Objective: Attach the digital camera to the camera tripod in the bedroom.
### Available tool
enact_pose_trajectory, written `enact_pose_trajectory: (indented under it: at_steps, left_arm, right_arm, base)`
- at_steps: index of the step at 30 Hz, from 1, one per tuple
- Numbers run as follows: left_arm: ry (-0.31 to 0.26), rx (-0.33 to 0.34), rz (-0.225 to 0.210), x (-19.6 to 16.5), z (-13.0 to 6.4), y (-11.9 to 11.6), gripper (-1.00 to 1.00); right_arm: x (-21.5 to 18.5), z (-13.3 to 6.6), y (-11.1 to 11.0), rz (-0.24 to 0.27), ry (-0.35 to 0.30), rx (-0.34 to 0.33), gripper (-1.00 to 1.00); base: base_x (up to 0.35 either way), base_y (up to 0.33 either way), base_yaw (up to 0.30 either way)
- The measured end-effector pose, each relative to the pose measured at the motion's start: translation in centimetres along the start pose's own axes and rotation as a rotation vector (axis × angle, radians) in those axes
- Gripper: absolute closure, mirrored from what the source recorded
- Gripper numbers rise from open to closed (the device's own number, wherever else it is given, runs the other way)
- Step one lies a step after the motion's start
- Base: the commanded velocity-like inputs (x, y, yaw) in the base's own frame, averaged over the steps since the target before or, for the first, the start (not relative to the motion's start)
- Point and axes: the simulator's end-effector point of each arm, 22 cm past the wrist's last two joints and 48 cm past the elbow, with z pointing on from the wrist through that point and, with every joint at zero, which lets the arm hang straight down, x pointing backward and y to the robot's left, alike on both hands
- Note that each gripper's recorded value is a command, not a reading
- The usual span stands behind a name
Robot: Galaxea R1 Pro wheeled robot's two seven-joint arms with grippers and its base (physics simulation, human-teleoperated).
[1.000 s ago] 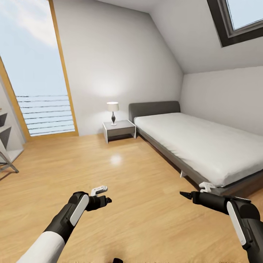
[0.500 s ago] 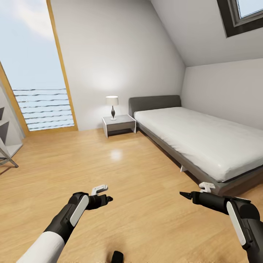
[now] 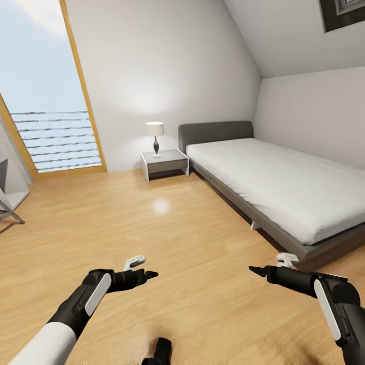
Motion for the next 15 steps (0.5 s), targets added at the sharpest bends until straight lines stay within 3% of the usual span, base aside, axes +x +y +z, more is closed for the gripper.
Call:
enact_pose_trajectory:
  at_steps: [15]
  left_arm:
    - [0.042, -0.006, -0.028, 1.8, 1.5, 2.7, -1.0]
  right_arm:
    - [2.4, 2.0, -1.3, 0.024, 0.055, 0.009, -1.0]
  base:
    - [0.0, 0.0, 0.0]
